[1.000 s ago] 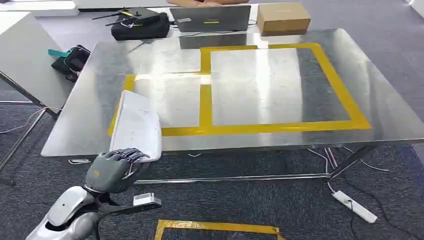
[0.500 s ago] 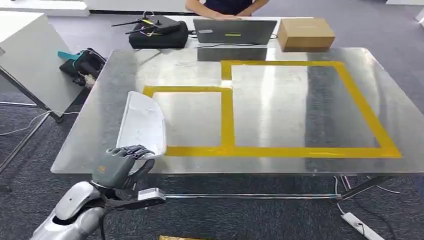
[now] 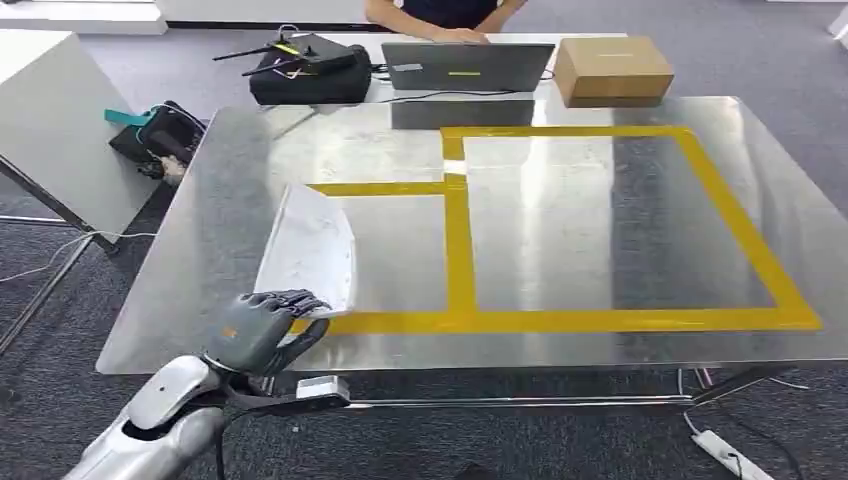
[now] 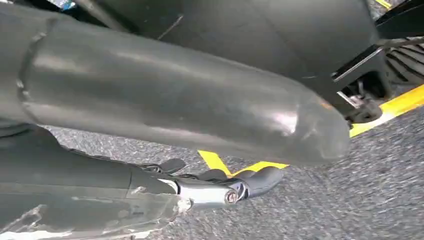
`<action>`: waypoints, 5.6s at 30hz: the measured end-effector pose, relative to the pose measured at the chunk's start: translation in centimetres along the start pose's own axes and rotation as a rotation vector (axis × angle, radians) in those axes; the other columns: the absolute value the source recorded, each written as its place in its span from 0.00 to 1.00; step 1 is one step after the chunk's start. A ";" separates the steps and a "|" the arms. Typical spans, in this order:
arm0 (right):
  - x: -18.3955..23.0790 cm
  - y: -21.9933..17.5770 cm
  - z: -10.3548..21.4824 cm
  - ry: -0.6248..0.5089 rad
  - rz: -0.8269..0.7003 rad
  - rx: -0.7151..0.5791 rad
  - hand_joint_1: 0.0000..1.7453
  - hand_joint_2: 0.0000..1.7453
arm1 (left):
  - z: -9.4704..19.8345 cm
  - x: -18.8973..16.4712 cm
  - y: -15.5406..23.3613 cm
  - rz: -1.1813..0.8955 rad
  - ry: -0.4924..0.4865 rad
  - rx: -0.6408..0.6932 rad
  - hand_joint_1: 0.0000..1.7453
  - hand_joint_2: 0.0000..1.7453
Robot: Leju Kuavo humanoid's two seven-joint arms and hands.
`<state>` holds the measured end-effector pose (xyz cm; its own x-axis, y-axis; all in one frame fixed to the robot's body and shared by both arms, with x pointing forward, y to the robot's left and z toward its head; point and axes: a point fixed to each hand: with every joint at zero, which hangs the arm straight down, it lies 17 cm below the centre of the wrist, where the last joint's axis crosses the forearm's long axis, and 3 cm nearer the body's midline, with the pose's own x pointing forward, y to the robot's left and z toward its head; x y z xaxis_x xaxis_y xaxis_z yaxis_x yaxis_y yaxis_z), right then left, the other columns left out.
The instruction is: Take the parts from the cabinet and place them on the table.
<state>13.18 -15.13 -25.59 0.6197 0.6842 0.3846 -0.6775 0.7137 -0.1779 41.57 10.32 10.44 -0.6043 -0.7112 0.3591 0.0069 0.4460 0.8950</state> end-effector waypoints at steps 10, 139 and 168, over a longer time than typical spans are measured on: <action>0.7 0.2 0.0 -0.013 0.052 0.030 0.00 0.00 | -7.4 2.6 -1.8 -0.047 -0.016 -0.107 0.93 1.00; -2.4 -0.6 0.2 0.035 -0.033 -0.023 0.00 0.00 | 8.5 -19.2 -4.2 -0.227 0.596 -0.194 0.00 0.00; -3.7 -0.1 0.6 0.047 -0.112 -0.055 0.00 0.00 | 33.1 -20.6 -14.2 0.064 1.107 -0.328 0.00 0.00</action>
<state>10.69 -17.81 -26.48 0.7087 0.6053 0.3624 -0.5815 0.7920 -0.1858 27.59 36.63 -18.45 0.4325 -0.8513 0.2968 0.3164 0.4516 0.8342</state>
